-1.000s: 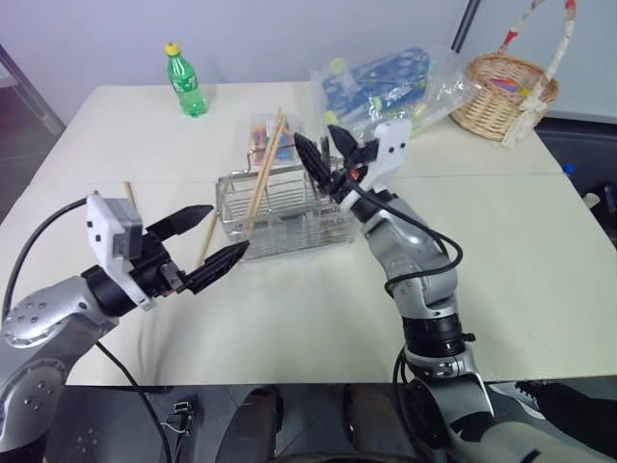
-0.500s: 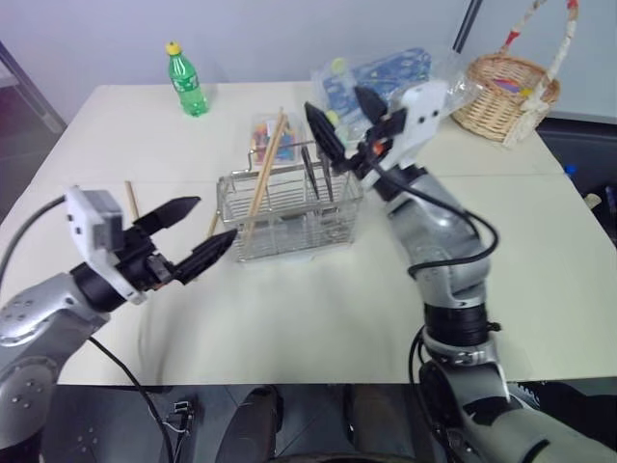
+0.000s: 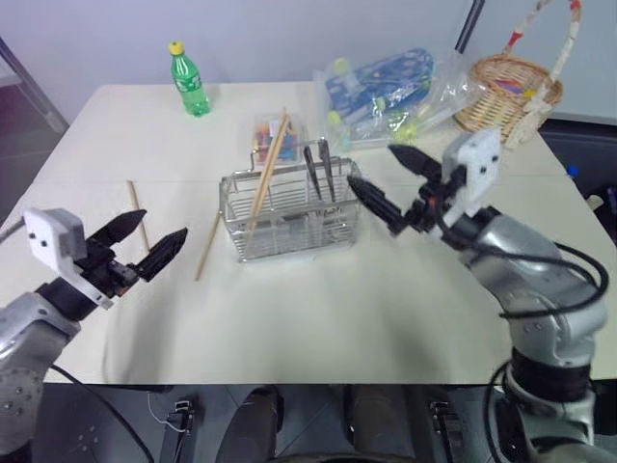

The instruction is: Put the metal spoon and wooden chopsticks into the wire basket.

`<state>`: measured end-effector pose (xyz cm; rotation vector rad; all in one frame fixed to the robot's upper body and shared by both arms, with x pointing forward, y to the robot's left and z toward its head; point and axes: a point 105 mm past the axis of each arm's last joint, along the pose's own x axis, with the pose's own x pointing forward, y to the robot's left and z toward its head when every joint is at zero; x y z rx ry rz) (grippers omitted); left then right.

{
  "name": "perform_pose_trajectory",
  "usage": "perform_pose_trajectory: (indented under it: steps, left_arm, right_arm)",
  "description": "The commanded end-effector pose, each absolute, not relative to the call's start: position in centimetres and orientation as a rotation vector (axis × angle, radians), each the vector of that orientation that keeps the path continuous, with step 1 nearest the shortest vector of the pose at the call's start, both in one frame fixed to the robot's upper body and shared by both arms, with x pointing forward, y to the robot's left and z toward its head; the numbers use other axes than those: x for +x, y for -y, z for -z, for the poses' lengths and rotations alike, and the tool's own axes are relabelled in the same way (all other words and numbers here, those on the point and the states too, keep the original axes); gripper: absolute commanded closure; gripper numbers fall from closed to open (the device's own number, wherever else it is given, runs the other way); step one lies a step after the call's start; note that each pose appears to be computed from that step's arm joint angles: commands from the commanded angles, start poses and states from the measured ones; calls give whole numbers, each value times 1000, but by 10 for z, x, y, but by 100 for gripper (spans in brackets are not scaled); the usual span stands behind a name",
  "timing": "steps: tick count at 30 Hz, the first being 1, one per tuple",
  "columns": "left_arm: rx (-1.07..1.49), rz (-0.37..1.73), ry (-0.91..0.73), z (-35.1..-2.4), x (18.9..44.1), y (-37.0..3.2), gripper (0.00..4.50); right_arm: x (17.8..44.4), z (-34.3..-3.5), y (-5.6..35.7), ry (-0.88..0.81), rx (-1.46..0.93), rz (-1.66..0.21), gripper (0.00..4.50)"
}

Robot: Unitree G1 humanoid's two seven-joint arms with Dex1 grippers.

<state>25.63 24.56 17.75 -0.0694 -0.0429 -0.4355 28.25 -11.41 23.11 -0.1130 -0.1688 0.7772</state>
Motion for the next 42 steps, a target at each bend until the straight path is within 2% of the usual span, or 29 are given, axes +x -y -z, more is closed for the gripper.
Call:
perform_pose_trajectory:
  steps: [1,14,20,28,34,42]
  left_arm:
    - [-53,404,46,-169,258,-250,0]
    - [-33,228,70,-158,268,-276,0]
    - [25,105,85,-156,282,-278,0]
    - [17,93,101,-163,302,-255,0]
    - [108,32,14,-145,323,-255,0]
    - [134,14,-40,-140,352,-238,0]
  right_arm:
    - [258,-234,113,208,-176,-858,4]
    - [223,-188,119,117,-287,-964,4]
    - [220,-189,117,138,-286,-1010,4]
    - [222,-193,119,158,-265,-1013,4]
    - [230,-200,119,160,-178,-977,4]
    - [226,-211,110,181,-165,-1002,4]
